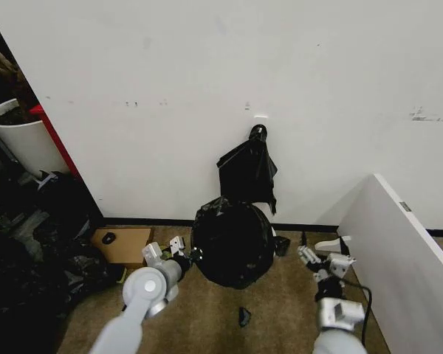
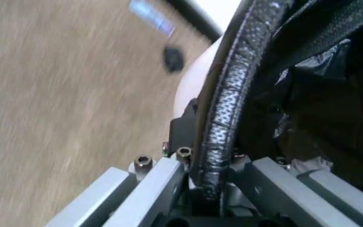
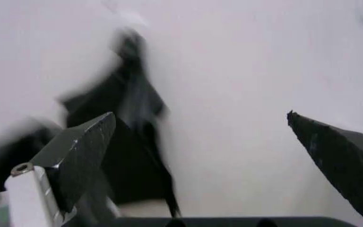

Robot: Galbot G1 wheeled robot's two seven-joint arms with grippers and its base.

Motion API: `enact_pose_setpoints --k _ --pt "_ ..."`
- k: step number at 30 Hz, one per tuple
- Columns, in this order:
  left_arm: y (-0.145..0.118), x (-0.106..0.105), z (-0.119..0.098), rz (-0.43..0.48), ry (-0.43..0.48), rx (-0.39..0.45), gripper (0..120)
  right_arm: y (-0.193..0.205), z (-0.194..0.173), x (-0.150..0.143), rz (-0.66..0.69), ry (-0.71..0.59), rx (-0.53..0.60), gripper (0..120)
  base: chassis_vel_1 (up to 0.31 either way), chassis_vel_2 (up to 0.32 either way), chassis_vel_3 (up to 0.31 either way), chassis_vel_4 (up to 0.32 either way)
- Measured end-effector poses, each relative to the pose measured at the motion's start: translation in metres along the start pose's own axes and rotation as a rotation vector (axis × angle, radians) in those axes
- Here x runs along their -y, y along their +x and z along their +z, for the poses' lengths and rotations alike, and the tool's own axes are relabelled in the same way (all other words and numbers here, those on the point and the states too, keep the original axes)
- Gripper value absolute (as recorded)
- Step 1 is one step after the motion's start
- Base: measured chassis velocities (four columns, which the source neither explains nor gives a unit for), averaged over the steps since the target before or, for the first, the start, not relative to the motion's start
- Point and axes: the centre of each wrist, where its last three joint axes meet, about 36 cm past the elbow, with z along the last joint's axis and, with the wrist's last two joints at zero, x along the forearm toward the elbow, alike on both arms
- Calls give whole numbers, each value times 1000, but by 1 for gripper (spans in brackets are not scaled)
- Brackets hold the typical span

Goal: Place the garbage bag over the trash bin.

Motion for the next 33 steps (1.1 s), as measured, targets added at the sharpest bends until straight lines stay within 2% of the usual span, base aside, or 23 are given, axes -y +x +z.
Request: enact_pose_setpoints --k 1,2,4,6,8,10,14,30,33 --pt "0 5 2 -38 22 -34 0 4 -1 -2 -60 36 72 100 0 0 0 0" --pt "0 5 2 -38 22 -34 0 4 -1 -2 -60 36 72 100 0 0 0 0" --pt "3 14 3 -108 62 -102 0 0 -2 1 -175 109 212 100 0 0 0 0" --pt "8 18 6 -150 62 -144 0 -6 -6 2 -217 135 266 100 0 0 0 0" --pt "8 18 7 -169 58 -148 0 -7 -8 2 -223 136 274 100 0 0 0 0" --pt "4 11 11 -258 61 -151 0 -9 -17 -3 -234 125 296 100 0 0 0 0" --pt "-2 2 20 -369 40 -139 0 -10 -20 -5 -238 124 291 100 0 0 0 0" --pt "-10 0 19 -381 59 -139 0 -5 -16 -8 -256 119 259 100 0 0 0 0" --pt "-6 1 20 -366 52 -132 14 -4 -15 -8 -254 121 250 100 0 0 0 0"
